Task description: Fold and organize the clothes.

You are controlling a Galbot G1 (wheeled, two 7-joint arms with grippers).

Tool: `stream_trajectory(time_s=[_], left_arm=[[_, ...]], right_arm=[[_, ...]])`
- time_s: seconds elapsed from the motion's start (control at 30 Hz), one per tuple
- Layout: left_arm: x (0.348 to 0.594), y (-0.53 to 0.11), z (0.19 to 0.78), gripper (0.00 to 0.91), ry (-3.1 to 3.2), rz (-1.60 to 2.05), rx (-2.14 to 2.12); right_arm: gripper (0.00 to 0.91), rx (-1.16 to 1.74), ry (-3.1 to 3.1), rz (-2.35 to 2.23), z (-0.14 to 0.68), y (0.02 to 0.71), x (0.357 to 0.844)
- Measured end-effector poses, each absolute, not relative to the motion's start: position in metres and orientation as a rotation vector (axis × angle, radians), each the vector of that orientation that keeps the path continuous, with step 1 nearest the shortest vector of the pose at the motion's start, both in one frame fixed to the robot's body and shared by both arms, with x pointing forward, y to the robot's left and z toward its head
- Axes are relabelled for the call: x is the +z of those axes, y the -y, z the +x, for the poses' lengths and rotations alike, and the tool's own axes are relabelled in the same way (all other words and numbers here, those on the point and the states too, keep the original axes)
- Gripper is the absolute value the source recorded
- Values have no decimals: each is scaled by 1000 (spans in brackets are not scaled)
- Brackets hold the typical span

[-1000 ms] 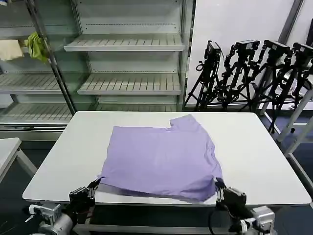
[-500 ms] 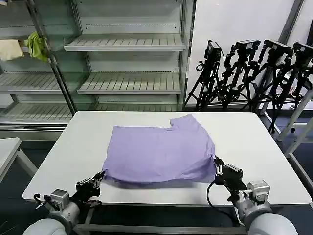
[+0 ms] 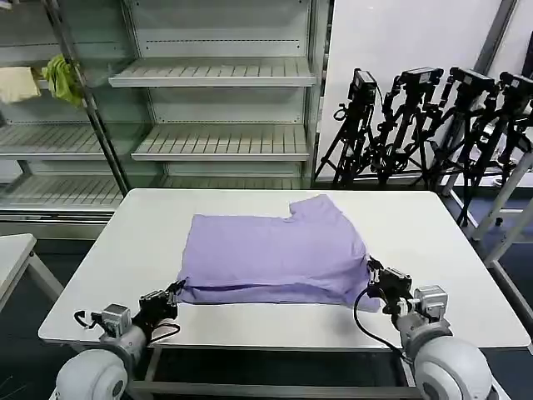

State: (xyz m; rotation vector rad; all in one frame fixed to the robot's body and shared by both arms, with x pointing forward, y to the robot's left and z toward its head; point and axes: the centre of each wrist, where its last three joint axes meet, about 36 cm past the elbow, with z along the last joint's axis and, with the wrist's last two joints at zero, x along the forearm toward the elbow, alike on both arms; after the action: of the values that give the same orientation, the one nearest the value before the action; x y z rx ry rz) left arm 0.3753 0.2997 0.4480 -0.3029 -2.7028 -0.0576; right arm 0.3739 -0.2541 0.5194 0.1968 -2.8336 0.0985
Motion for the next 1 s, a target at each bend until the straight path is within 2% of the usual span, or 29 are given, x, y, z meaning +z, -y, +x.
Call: stream_trajectory(time_s=[0.6, 0.63, 0.67, 0.7, 0.73, 0.77, 1.0], left_arm=[[435, -301, 398, 10, 2700, -275, -51], [434, -300, 398, 40, 2699, -276, -52], [433, -300, 399, 151, 2697, -275, -52], [431, -299, 399, 363, 2696, -275, -52], [430, -298, 399, 907, 2693, -274, -52], [429, -298, 400, 907, 2692, -274, -53], [428, -302, 402, 907, 2704, -249, -83]], right_arm=[[0, 142, 2826, 254, 413, 241, 508], [0, 146, 2824, 253, 414, 241, 507], [0, 150, 2822, 251, 414, 241, 506], [0, 154, 2819, 248, 415, 241, 504], [443, 156, 2816, 247, 415, 241, 503], [907, 159, 2815, 244, 416, 241, 502], [907, 194, 2815, 193, 423, 243, 497]])
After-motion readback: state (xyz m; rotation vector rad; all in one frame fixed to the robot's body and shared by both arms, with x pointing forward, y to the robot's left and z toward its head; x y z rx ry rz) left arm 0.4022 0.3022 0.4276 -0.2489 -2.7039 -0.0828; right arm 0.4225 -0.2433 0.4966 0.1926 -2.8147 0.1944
